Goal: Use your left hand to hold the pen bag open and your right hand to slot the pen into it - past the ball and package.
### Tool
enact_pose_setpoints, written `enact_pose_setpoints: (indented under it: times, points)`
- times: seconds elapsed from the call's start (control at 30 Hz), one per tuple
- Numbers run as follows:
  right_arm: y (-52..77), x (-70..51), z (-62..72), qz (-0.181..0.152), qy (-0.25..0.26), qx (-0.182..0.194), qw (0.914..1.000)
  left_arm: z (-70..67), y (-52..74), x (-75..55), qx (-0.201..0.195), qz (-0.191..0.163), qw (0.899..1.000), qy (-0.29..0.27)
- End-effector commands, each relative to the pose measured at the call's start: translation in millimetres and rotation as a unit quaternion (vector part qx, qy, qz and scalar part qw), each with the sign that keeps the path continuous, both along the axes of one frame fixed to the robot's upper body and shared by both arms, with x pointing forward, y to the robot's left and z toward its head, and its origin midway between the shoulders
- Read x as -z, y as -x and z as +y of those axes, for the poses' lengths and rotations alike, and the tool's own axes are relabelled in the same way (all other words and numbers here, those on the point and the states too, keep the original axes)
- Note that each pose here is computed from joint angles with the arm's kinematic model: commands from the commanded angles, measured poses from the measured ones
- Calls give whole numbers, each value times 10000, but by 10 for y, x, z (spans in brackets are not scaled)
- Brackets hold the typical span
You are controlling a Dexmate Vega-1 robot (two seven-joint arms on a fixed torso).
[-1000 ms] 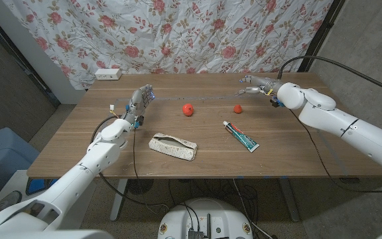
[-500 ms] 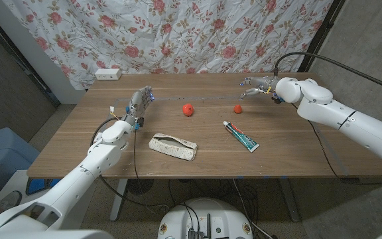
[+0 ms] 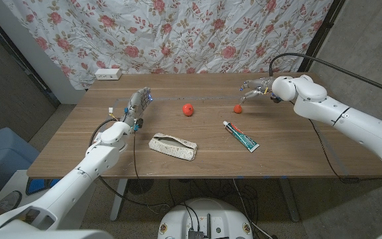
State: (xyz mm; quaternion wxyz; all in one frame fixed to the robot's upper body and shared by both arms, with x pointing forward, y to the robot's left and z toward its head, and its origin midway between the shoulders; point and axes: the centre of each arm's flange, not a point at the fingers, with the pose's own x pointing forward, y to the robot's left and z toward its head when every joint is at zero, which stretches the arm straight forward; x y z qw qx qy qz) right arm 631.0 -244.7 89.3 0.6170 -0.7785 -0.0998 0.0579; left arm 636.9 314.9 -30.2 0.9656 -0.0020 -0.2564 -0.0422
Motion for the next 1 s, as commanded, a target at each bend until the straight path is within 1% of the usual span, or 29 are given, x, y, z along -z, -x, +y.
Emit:
enact_pose_setpoints:
  times: [0.03, 0.23, 0.47, 0.7, 1.0]
  points:
    - [-98, 73, 59, 92, 372, 69, 9992, 22, 10, 20, -22, 30, 10000, 9]
    - [-145, 137, 84, 55, 485, 141, 9987, 38, 1, 17, 10, 30, 10000, 5]
    - [-202, 200, 91, 115, 525, 199, 9984, 55, 3, 12, 7, -3, 10000, 41]
    - [-266, 252, 90, 157, 530, 224, 9982, 75, 31, 45, -60, 31, 9999, 85]
    - [-317, 311, 112, 171, 595, 236, 9978, 69, 29, 62, -53, 49, 9999, 94]
